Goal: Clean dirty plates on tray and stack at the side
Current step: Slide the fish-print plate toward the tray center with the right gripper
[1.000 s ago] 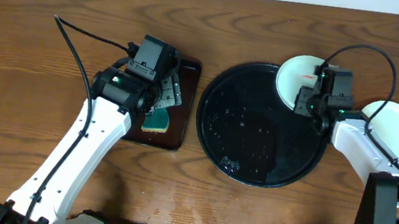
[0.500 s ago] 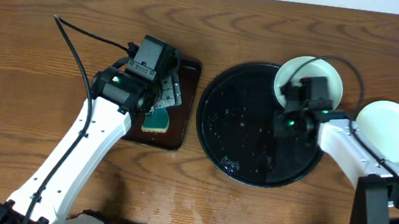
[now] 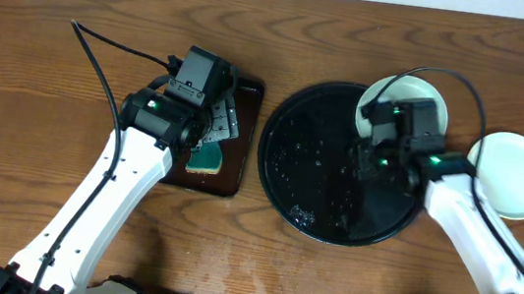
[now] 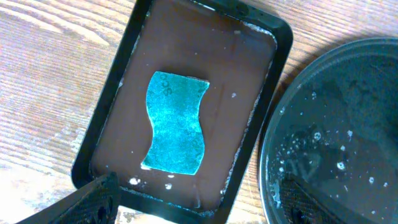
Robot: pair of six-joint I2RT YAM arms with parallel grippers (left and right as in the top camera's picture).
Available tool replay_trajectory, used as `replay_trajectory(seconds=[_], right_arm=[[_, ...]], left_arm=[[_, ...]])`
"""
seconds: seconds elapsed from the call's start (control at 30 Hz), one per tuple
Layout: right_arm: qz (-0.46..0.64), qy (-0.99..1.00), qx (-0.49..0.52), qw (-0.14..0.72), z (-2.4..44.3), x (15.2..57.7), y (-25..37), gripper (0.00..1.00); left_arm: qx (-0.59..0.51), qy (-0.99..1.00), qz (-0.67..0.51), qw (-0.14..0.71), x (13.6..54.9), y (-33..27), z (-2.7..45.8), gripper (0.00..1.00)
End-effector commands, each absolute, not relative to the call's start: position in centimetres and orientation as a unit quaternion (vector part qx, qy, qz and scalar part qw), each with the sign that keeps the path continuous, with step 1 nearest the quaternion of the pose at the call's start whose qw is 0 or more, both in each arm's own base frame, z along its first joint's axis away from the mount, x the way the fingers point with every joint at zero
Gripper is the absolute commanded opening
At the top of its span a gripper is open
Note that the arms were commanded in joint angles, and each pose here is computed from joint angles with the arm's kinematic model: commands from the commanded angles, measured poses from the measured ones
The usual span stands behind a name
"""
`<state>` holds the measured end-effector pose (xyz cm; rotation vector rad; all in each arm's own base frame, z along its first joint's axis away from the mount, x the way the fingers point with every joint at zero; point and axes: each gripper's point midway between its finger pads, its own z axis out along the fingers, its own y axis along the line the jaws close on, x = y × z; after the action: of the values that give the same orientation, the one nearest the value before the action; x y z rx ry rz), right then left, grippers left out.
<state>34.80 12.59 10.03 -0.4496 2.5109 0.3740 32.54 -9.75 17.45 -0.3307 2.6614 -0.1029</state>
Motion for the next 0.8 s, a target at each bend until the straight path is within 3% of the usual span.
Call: replay_trajectory(seconds=[0.0, 0.13, 0.23, 0.53, 0.6, 0.77], right_arm=[[0.057, 0.944, -0.153, 0.287, 9.7, 35.6, 9.7, 0.45], [0.05, 0.965, -0.041, 0.255, 7.6, 35.6, 8.4, 0.38], [0.04, 0.965, -0.04, 0.255, 5.9, 36.7, 8.4, 0.23], [0.033, 0.97, -0.041, 0.239, 0.1, 38.8, 8.9, 0.11], [0.06, 0.973, -0.058, 0.214, -0.8, 37.8, 10.2, 0.05], [0.133, 0.957, -0.204, 0.156, 0.0, 33.2, 14.7, 0.03]], left_arm=[[-0.12, 0.964, -0.038, 0.236, 33.0, -9.6, 18.2, 0.82], [-0.12, 0.964, -0.038, 0.236, 33.0, -9.6, 18.2, 0.83], [-0.12, 0.964, -0.038, 0.236, 33.0, -9.6, 18.2, 0.82], [-0.12, 0.964, -0.038, 0.236, 33.0, -9.6, 18.2, 0.83], [-0.12, 0.964, -0.038, 0.236, 33.0, -9.6, 18.2, 0.82], [-0.12, 0.964, -0.038, 0.236, 33.0, -9.6, 18.2, 0.82]])
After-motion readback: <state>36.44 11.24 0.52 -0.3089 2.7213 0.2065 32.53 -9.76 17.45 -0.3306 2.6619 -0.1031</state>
